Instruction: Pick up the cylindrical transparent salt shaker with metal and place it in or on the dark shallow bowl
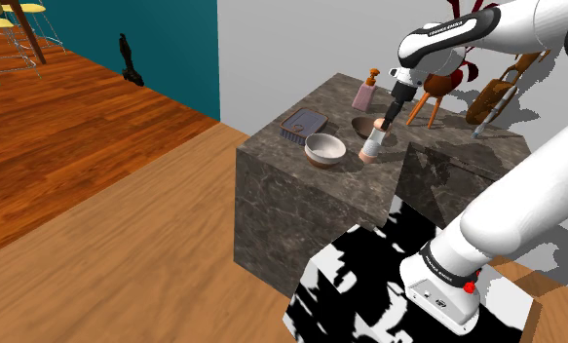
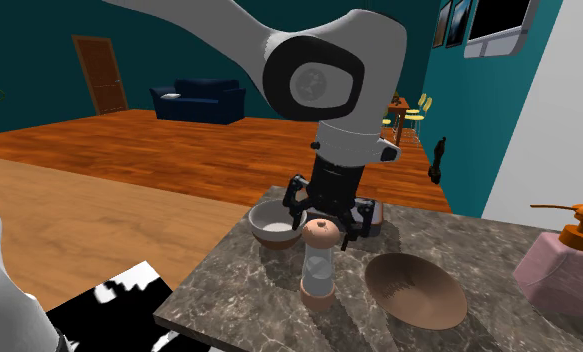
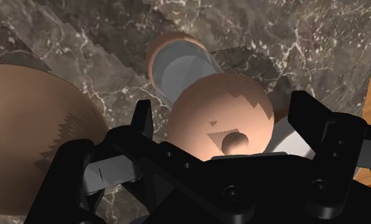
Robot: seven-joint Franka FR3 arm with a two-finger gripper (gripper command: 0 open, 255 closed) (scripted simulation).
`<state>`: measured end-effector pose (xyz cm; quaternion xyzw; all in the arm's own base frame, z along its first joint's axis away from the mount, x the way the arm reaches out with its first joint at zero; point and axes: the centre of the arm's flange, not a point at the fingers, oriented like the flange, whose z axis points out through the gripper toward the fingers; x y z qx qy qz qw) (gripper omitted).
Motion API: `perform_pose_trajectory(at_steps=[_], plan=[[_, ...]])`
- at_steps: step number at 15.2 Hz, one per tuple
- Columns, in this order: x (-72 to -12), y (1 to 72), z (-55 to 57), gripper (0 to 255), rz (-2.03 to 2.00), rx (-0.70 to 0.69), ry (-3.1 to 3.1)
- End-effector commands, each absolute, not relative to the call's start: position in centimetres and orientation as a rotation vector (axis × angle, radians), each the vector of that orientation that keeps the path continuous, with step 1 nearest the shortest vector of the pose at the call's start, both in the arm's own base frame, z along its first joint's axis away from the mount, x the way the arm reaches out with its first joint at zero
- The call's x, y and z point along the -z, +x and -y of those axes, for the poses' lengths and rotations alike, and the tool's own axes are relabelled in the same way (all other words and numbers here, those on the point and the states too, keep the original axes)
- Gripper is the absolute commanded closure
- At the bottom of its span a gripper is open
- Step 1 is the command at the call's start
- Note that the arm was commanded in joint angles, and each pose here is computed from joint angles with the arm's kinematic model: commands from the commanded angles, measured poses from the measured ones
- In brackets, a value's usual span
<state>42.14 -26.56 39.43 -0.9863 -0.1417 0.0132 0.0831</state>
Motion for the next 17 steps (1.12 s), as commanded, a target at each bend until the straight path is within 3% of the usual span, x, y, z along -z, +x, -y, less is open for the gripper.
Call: perform_pose_trajectory(at_steps=[1,2,3,17], plan=[[-39.4,42.1,26.6,0,0.423,-0.039,-2.945],[-39.4,42.1,26.6,0,0.423,-0.039,-2.945],[-39.4,42.1,26.6,255,0.423,-0.039,-2.945],[-42.1,42.1,26.6,255,0.423,-0.039,-2.945]])
